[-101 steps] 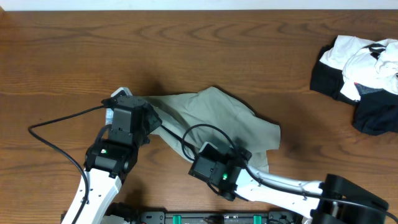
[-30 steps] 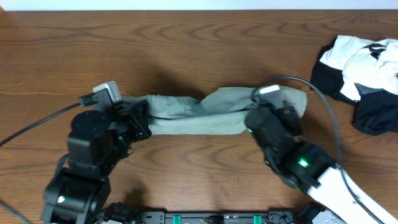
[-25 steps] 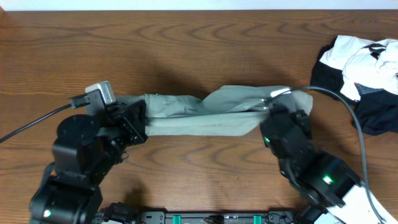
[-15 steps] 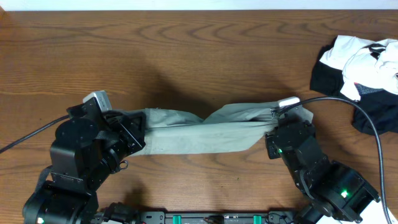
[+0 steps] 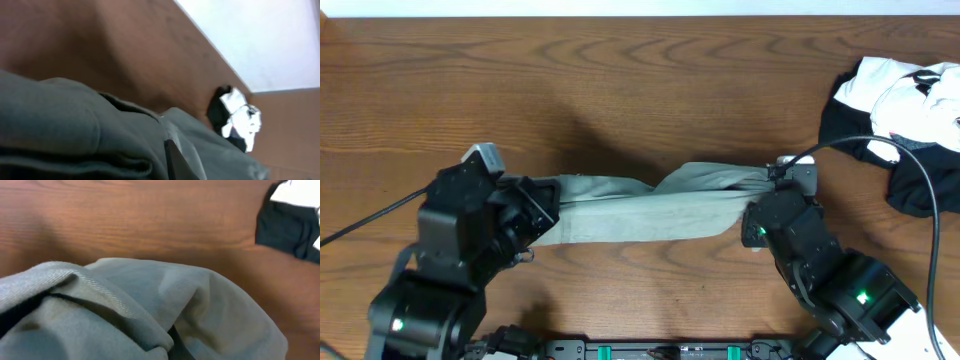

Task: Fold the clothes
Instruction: 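Lift the trousers with both grippers and stretch them apart horizontally, then lower the stretched trousers onto the table with both grippers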

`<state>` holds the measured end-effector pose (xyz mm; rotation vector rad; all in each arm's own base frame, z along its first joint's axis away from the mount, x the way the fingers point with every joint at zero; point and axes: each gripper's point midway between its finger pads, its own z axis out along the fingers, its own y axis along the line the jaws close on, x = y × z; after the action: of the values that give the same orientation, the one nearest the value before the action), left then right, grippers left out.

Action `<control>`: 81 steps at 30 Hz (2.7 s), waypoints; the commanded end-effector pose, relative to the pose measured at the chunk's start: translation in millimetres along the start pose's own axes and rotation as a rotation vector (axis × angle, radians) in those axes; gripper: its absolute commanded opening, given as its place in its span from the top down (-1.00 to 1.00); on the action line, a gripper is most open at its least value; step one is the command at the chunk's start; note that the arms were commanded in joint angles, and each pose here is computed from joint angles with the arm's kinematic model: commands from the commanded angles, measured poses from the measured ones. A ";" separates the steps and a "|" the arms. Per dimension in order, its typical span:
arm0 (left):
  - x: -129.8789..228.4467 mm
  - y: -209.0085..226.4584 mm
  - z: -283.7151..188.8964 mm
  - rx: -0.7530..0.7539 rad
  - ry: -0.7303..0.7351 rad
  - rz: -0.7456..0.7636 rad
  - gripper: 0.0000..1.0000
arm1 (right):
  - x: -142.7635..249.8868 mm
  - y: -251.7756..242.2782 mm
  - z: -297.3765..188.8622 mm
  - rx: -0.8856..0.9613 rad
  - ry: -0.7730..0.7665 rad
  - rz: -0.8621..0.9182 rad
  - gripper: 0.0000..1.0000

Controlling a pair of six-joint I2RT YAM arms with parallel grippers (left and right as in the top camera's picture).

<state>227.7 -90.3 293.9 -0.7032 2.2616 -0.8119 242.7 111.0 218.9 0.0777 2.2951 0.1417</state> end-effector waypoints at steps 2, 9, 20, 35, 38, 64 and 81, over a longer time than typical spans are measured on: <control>-5.7 6.5 -10.4 -0.036 -0.043 -0.012 0.87 | -7.9 -0.1 -7.0 -0.020 -0.009 0.070 0.97; 16.5 2.3 -24.4 0.026 0.041 -0.014 0.87 | 9.9 11.3 -22.4 -0.121 0.105 0.045 0.97; -23.8 27.4 -8.9 -0.158 -0.144 -0.026 0.87 | -19.3 -4.6 -7.5 -0.008 0.021 0.098 0.81; -117.1 73.6 138.5 -0.565 -0.410 0.018 -0.51 | -41.5 -1.7 128.0 0.144 0.027 0.006 -0.07; -117.7 83.9 161.2 -0.623 -0.369 0.133 -0.70 | -32.1 -3.8 134.5 0.159 0.063 -0.007 -0.05; -68.0 126.4 114.1 -0.762 -0.071 0.173 -0.98 | 74.7 27.7 35.7 -0.140 0.593 0.299 -0.27; -42.4 164.1 152.1 -0.866 0.124 0.177 -0.98 | 166.5 75.9 57.3 -0.244 0.762 0.317 -0.32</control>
<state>318.8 -8.4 106.1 -0.8148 2.7003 0.2567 184.1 203.1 78.6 0.2441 2.9378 0.7314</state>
